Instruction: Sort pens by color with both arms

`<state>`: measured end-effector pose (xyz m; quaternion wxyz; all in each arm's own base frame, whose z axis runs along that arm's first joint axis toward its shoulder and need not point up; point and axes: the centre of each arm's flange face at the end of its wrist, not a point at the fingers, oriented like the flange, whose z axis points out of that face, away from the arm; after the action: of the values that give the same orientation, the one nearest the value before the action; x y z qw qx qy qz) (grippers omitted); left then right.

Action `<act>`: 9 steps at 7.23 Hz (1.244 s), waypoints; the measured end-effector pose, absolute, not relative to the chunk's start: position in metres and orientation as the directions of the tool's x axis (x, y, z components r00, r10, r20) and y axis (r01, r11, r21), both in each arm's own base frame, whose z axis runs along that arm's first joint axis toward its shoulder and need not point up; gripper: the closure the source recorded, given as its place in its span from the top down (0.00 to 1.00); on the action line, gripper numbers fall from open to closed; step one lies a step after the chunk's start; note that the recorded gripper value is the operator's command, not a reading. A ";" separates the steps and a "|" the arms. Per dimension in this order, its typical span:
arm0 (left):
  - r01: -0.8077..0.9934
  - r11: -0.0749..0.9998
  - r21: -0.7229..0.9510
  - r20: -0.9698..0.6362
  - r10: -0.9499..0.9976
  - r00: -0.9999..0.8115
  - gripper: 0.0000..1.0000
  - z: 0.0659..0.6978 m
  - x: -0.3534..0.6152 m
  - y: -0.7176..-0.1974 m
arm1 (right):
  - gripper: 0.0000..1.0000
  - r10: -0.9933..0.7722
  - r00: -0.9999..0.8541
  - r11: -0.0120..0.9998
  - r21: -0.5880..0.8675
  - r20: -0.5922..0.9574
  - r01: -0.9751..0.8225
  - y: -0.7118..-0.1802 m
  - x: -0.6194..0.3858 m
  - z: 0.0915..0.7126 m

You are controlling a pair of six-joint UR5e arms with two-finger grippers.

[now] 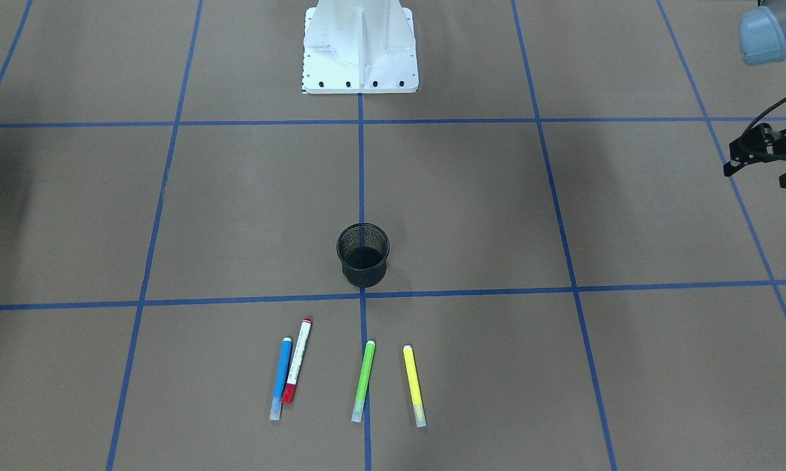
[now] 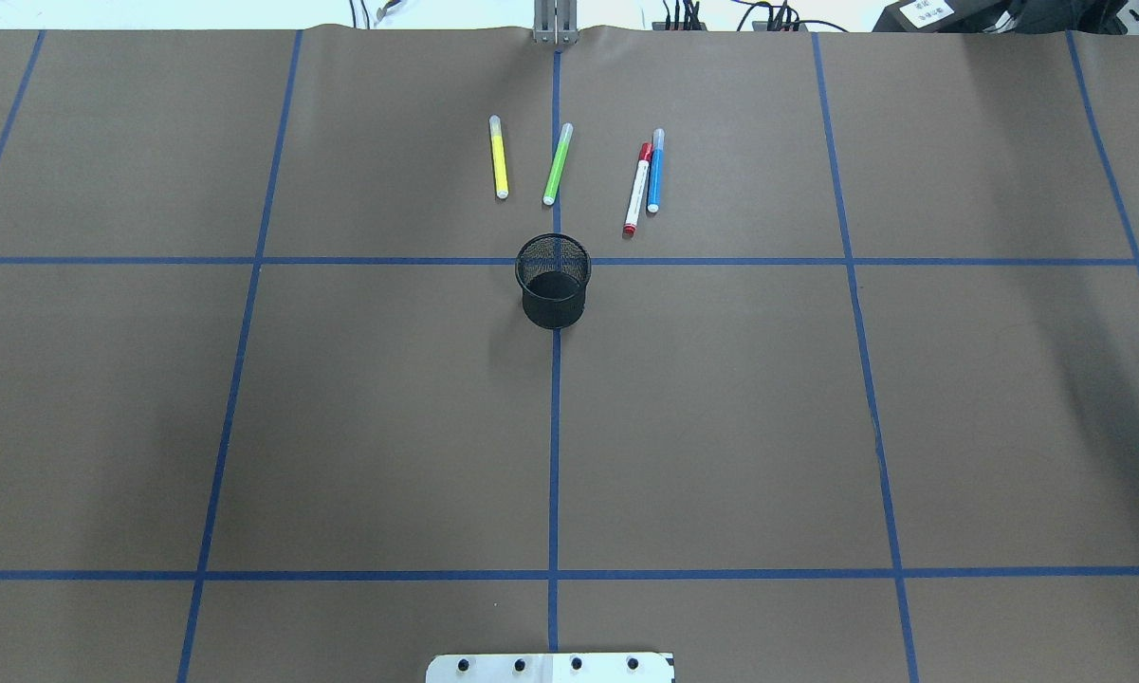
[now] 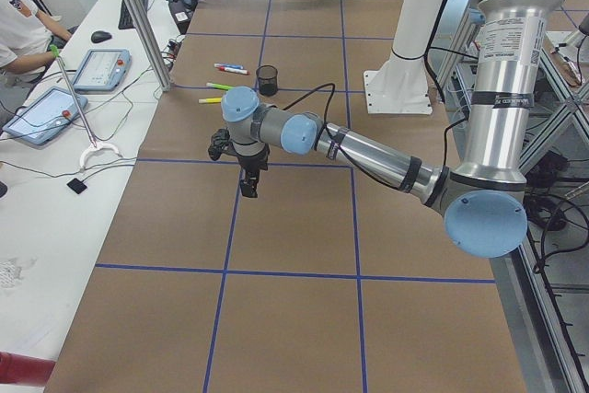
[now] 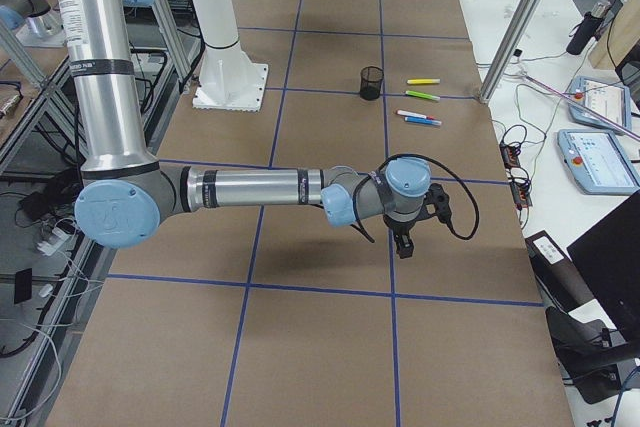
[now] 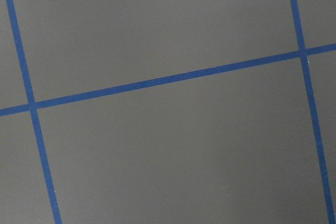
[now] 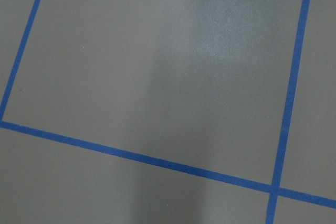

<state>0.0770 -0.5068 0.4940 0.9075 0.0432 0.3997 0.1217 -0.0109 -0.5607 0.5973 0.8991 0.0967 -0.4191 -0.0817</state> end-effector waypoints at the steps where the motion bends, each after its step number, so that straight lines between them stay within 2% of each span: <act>1: -0.198 0.964 0.178 -0.712 0.265 0.650 1.00 0.499 0.076 -0.505 | 1.00 -0.229 0.639 0.968 0.241 0.734 0.071 -0.560 -0.005 0.596; 9: -0.140 0.977 0.162 -0.702 0.214 0.680 1.00 0.512 0.045 -0.494 | 1.00 -0.204 0.623 0.974 0.219 0.755 0.054 -0.550 0.005 0.591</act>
<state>0.0452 -0.4935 0.5119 0.9152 0.0476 0.3884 0.0966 0.0045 -0.5496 0.5914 0.8965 0.0879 -0.4283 -0.0720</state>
